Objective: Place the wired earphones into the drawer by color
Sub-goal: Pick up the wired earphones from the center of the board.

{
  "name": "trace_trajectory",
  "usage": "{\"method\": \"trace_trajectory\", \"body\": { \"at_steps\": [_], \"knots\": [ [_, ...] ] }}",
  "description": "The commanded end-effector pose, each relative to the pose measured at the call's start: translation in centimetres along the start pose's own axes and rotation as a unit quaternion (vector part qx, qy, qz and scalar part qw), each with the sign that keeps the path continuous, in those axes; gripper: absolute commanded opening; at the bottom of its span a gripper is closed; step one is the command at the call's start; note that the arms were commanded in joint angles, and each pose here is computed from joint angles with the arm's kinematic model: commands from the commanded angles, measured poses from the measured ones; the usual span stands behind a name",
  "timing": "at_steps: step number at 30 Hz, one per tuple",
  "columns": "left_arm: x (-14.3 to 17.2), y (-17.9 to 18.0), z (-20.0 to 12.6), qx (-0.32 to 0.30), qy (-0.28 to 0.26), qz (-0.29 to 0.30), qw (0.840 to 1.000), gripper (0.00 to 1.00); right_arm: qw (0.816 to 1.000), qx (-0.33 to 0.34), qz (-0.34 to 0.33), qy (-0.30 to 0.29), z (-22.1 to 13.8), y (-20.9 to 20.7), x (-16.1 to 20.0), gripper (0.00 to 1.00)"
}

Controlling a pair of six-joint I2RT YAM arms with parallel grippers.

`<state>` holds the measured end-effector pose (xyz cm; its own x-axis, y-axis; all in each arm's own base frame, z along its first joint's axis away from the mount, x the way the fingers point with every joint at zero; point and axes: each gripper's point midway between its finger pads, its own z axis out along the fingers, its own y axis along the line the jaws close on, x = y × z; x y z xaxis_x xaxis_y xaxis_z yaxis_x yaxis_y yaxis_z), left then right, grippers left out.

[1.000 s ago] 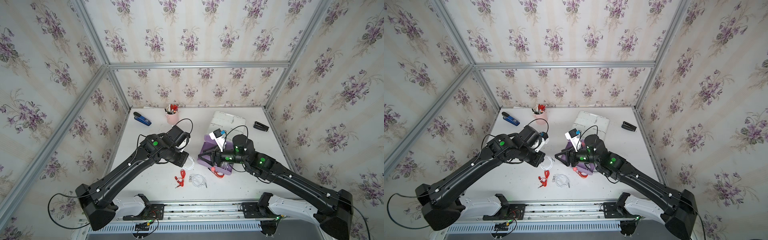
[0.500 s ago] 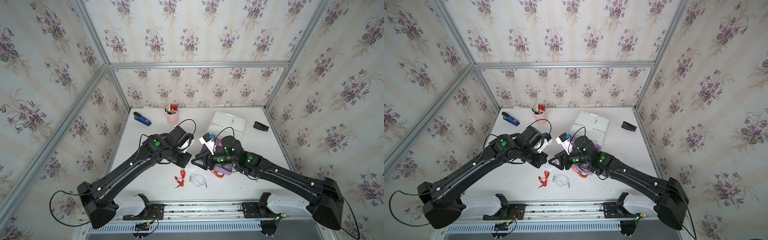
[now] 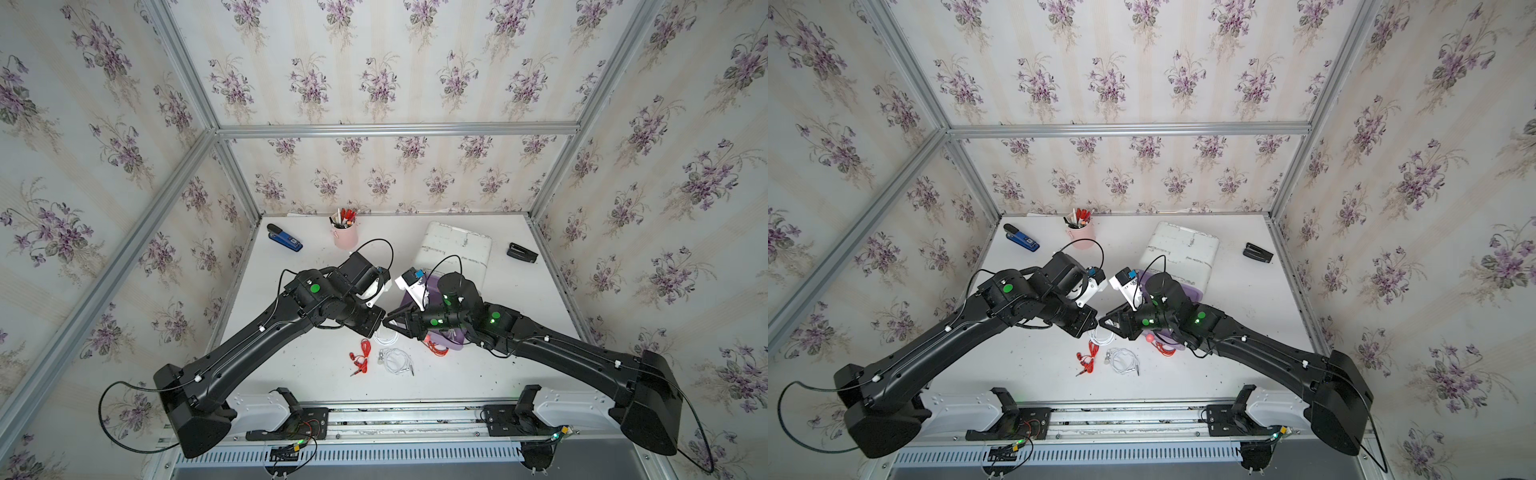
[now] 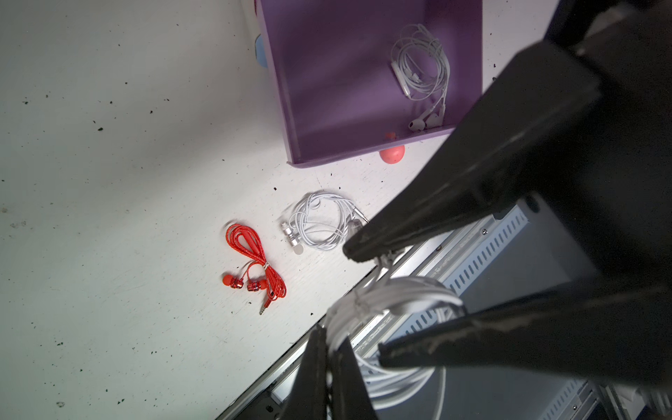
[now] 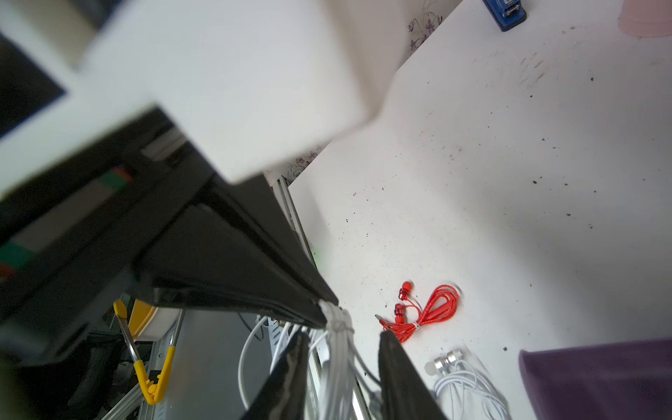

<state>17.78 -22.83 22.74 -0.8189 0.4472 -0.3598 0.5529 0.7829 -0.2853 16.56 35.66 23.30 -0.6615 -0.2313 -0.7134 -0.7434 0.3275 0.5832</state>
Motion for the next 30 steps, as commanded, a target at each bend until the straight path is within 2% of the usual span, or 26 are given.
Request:
{"method": "trace_trajectory", "body": {
  "at_steps": [1, 7, 10, 15, 17, 21, 22, 23, 26, 30],
  "knots": [
    [-0.4, 0.0, 0.1, -0.002, -0.007, 0.005, 1.000, 0.09, 1.000, -0.003, -0.007, -0.002, -0.1, 0.2, 0.0, 0.22],
    [-0.9, 0.3, 0.2, -0.012, -0.013, -0.001, 1.000, 0.11, 1.000, -0.005, 0.003, 0.001, -0.3, 0.1, 0.5, 0.14],
    [-1.3, 0.2, 0.3, -0.011, -0.016, -0.003, 1.000, 0.18, 1.000, -0.007, 0.006, 0.003, -0.3, 0.2, 0.7, 0.11],
    [-1.7, 0.4, 0.0, -0.018, -0.024, -0.007, 1.000, 0.20, 1.000, 0.001, 0.006, -0.004, -0.7, 0.1, 0.5, 0.05],
    [-2.0, 0.3, -0.1, -0.017, -0.030, -0.007, 0.999, 0.29, 1.000, 0.007, 0.006, -0.006, -0.8, 0.0, 0.4, 0.05],
    [-2.5, 0.4, -1.1, -0.022, -0.049, -0.017, 0.998, 0.53, 0.999, 0.050, 0.009, -0.016, -1.6, -1.0, 0.0, 0.02],
    [-2.6, 0.5, -1.6, -0.026, -0.056, -0.020, 0.998, 0.54, 0.998, 0.066, 0.011, -0.018, -2.0, -1.4, -0.1, 0.01],
    [-2.7, 0.6, -2.0, -0.030, -0.063, -0.022, 0.997, 0.60, 0.997, 0.078, 0.012, -0.020, -2.4, -1.7, -0.2, 0.01],
    [-3.1, 1.2, -3.2, -0.043, -0.088, -0.033, 0.995, 0.64, 0.995, 0.097, 0.015, -0.027, -3.6, -2.3, -0.2, 0.02],
    [-3.0, 1.7, -4.0, -0.053, -0.108, -0.034, 0.992, 0.66, 0.987, 0.155, 0.022, -0.032, -6.0, -4.3, 0.1, 0.02]
  ]
}}
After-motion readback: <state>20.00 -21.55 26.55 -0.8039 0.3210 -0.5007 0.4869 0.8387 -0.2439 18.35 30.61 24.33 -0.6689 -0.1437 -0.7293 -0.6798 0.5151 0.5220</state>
